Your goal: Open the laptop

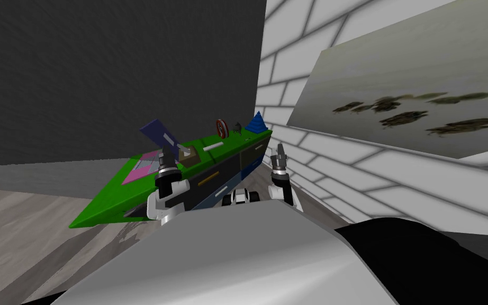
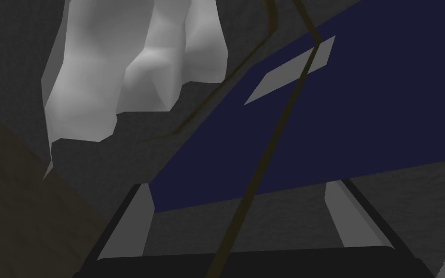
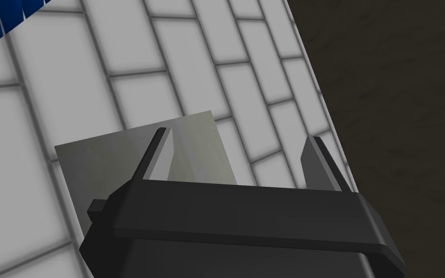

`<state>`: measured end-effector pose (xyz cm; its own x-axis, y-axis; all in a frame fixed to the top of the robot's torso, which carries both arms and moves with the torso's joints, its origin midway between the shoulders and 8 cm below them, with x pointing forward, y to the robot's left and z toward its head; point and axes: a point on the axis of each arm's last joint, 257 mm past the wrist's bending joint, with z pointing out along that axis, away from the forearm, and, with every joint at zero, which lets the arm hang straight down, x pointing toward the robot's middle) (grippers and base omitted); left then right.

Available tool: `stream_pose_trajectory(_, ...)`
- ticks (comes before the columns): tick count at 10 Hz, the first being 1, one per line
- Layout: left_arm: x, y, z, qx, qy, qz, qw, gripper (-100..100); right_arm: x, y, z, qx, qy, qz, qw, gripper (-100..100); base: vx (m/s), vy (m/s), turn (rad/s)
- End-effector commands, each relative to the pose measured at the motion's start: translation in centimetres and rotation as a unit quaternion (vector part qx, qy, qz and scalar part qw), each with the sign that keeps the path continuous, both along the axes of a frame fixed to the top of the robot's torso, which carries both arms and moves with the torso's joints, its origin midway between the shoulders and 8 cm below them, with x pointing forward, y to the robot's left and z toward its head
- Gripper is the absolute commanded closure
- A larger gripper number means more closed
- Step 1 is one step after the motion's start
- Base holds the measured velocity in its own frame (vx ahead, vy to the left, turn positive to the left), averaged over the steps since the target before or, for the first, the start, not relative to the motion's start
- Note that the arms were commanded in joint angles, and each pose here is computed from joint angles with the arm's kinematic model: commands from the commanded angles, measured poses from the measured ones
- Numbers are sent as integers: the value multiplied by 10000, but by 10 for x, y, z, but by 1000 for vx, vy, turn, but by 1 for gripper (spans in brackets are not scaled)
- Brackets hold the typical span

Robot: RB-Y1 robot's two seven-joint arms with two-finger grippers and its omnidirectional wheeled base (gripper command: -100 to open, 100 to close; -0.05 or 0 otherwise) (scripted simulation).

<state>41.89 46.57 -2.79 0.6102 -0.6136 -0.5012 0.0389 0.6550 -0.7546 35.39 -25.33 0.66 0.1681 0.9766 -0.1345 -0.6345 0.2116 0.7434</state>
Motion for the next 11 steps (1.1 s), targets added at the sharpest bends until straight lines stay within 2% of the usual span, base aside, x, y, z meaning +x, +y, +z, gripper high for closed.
stream_pose_trajectory(1,-1,1,11,4,0,45,10000,-100,0,0,0,0,0,0,10000,0,53,43,-51)
stream_pose_trajectory(3,-2,1,13,11,-10,46,10000,-100,0,0,0,-1,1,0,10000,0,39,34,-14)
stream_pose_trajectory(4,-1,1,6,2,0,22,10000,100,0,0,0,0,0,0,10000,0,-37,-22,51)
stream_pose_trajectory(5,0,0,2,1,0,7,10000,100,0,0,0,0,0,0,10000,0,-55,-40,60)
stream_pose_trajectory(6,-1,1,8,68,-4,43,10000,100,0,0,0,1,-1,0,10000,0,-21,-23,12)
stream_pose_trajectory(7,1,6,9,-271,-215,-72,9994,100,0,0,0,0,0,0,10000,0,17,-19,124)
stream_pose_trajectory(9,2,10,9,-617,-428,-186,9970,100,0,0,0,0,0,0,10000,0,35,-27,154)
stream_pose_trajectory(11,3,15,10,-961,-644,-303,9928,100,0,0,0,0,0,0,10000,0,33,-29,101)
